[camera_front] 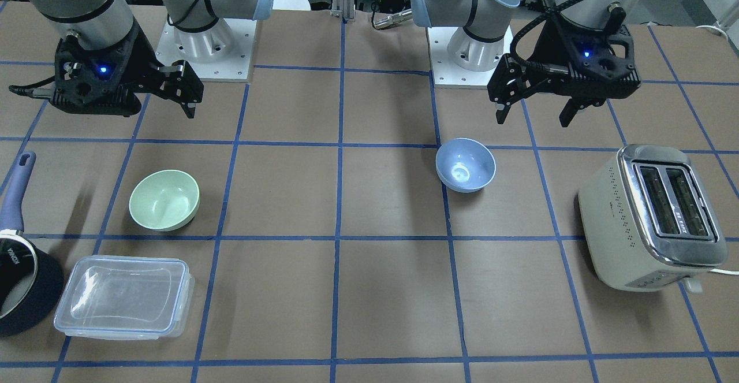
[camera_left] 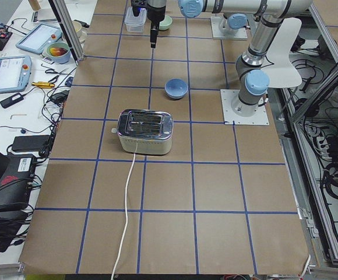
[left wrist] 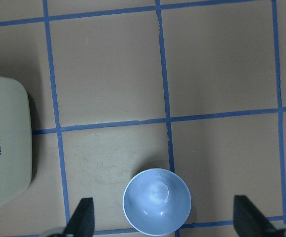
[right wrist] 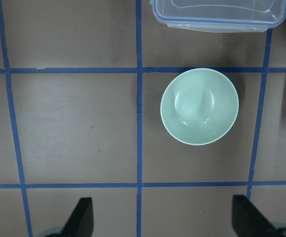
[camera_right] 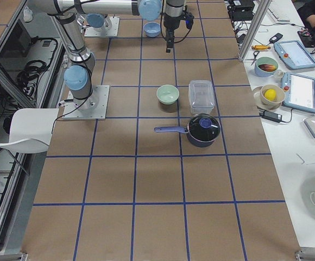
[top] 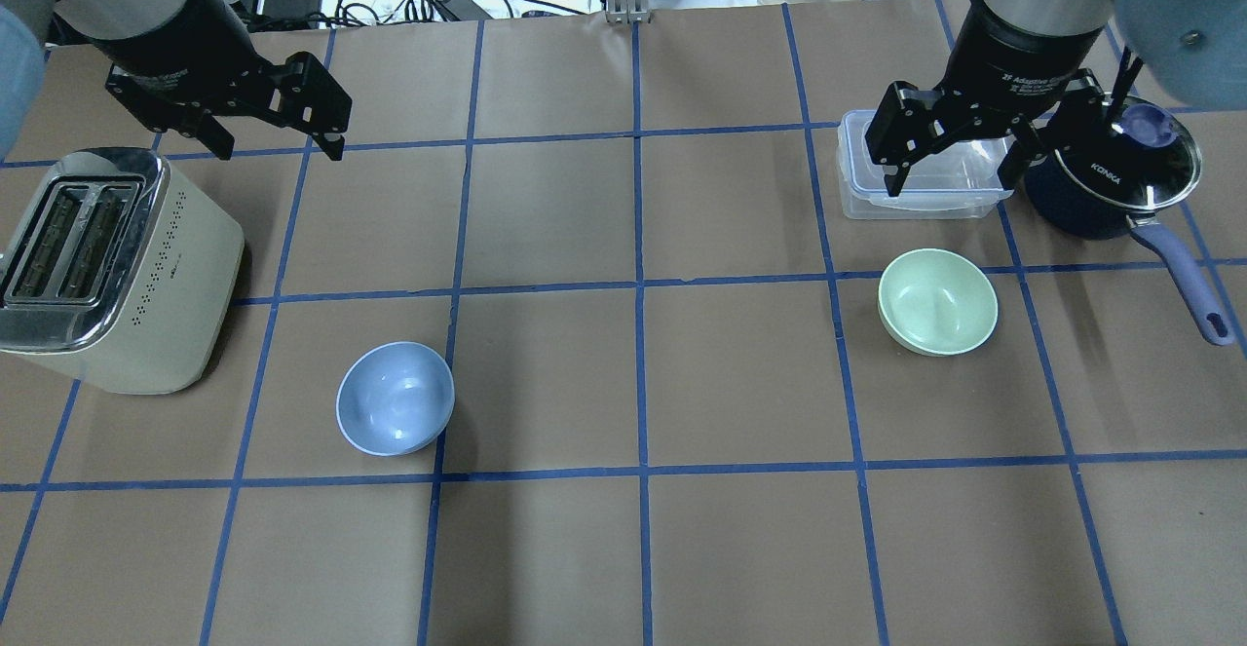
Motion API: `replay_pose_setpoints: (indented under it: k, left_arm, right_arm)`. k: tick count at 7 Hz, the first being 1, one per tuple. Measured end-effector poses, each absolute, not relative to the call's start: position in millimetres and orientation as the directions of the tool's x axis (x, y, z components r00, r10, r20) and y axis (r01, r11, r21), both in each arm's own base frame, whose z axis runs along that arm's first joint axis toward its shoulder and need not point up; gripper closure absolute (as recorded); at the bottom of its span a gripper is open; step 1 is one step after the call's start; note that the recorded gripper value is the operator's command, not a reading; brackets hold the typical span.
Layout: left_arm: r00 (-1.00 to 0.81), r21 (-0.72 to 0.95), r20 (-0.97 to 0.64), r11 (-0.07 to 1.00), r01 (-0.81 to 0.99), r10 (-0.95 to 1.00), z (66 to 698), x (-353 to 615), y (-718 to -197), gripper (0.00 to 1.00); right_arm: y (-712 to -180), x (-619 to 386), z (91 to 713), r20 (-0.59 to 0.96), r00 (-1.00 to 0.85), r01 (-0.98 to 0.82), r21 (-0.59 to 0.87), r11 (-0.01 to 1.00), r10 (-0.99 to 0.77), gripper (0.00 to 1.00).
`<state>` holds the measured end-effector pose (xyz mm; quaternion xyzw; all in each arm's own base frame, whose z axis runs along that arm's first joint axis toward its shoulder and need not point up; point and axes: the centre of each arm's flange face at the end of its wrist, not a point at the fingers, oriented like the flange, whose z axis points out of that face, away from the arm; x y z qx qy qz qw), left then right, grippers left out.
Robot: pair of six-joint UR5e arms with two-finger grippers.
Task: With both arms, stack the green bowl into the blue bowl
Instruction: 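Lower left gripper to the light blue bowl while right gripper nears green bowl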
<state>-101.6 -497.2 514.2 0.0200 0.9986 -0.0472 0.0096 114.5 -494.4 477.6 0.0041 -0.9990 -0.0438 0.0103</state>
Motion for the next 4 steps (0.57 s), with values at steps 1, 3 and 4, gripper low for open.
replay_pose_setpoints:
  k: [1, 3, 4]
  left_arm:
    - [-0.999, -0.09, -0.021, 0.996, 0.028, 0.027, 512.7, -101.5, -498.5, 0.0]
    - [-1.0, -0.063, -0.018, 0.998, 0.023, 0.022, 500.3, -102.9, -501.4, 0.0]
    - [-1.0, -0.006, -0.013, 1.0, 0.027, 0.027, 475.0, -105.1, -497.0, 0.0]
  right_arm:
    - [-494.3, 114.6, 477.4, 0.02, -1.0, -0.007, 0.088, 0.996, -0.009, 0.0]
    - [-494.5, 115.1, 477.6, 0.019, -1.0, -0.008, 0.086, 0.996, -0.01, 0.0]
    - [-494.5, 115.6, 477.9, 0.018, -1.0, -0.009, 0.084, 0.996, -0.01, 0.0]
